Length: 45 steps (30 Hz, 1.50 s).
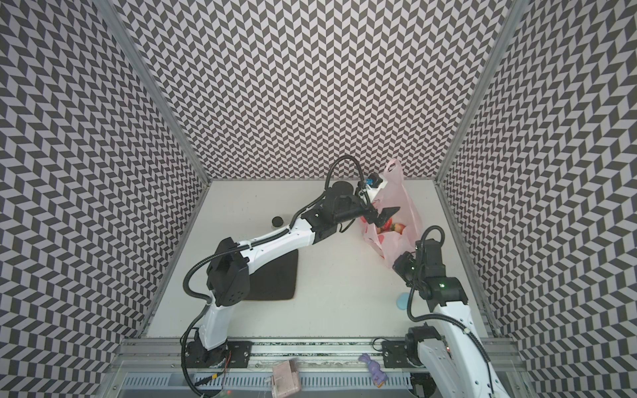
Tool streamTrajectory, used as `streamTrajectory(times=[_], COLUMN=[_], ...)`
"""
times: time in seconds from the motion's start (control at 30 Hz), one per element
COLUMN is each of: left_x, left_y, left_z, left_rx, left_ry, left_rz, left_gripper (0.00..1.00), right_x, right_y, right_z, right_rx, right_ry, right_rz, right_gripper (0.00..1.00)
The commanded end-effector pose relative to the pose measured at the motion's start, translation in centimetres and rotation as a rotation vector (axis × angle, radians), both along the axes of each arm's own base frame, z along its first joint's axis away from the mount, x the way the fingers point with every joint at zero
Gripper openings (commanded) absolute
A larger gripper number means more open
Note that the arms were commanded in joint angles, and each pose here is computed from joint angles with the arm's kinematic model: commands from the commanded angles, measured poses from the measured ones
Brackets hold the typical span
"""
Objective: Take the fake fruits out of the plastic bag
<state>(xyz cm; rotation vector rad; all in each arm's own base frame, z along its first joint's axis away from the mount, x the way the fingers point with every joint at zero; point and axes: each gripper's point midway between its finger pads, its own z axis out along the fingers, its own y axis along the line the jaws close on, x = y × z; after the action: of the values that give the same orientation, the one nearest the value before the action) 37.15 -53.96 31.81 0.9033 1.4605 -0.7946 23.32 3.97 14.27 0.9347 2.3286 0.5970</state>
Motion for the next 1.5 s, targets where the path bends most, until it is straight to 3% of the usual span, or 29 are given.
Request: streamTrajectory(times=[0.0, 0.2, 0.3, 0.37, 0.43, 0.6, 0.73, 0.9, 1.07, 1.2, 1.33, 1.4, 1.47], left_x=[3.0, 5.6, 6.1, 6.3, 6.6, 6.5, 5.8, 4.9, 3.4, 1.3, -1.4, -2.9, -4.3], left_y=[0.6, 2.7, 3.0, 2.9, 2.9, 3.3, 5.7, 10.7, 17.3, 20.8, 23.6, 24.7, 25.8], left_z=[0.5, 1.1, 1.9, 2.5, 3.2, 6.1, 9.4, 12.3, 12.1, 10.3, 6.9, 4.5, 2.9], left_rx=[-0.018, -0.059, -0.101, -0.135, -0.170, -0.253, -0.337, -0.390, -0.436, -0.432, -0.425, -0.395, -0.378], left_ry=[-0.004, -0.017, -0.021, -0.024, -0.018, -0.016, -0.005, 0.004, 0.023, 0.063, 0.156, 0.211, 0.262], left_rz=[0.201, 0.383, 0.387, 0.374, 0.353, 0.288, 0.264, 0.313, 0.449, 0.495, 0.509, 0.513, 0.511], left_gripper=[1.00, 1.00, 0.98, 0.92, 0.79, 0.24, 0.01, 0.00, 0.00, 0.00, 0.02, 0.09, 0.25], right_x=[0.0, 0.0, 0.2, 0.4, 0.5, 2.2, 4.7, 7.5, 9.7, 9.6, 7.0, 5.2, 3.6], right_y=[0.2, 0.3, 0.1, -0.1, -0.3, -1.1, -1.6, -1.4, -0.6, 1.6, 3.4, 4.0, 4.4], right_z=[-0.4, -0.8, -0.8, -0.6, -0.3, 3.1, 8.8, 14.5, 16.2, 14.3, 9.3, 6.4, 4.6], right_rx=[0.018, 0.002, -0.017, -0.031, -0.048, -0.111, -0.182, -0.255, -0.252, -0.131, -0.002, 0.054, 0.090], right_ry=[0.012, 0.026, 0.022, 0.018, 0.013, -0.090, -0.262, -0.402, -0.455, -0.406, -0.246, -0.152, -0.098], right_rz=[0.004, 0.023, 0.031, 0.031, 0.034, 0.028, 0.036, 0.087, 0.137, 0.210, 0.267, 0.281, 0.287], right_gripper=[0.17, 0.18, 0.18, 0.17, 0.17, 0.18, 0.18, 0.18, 0.18, 0.18, 0.18, 0.18, 0.19])
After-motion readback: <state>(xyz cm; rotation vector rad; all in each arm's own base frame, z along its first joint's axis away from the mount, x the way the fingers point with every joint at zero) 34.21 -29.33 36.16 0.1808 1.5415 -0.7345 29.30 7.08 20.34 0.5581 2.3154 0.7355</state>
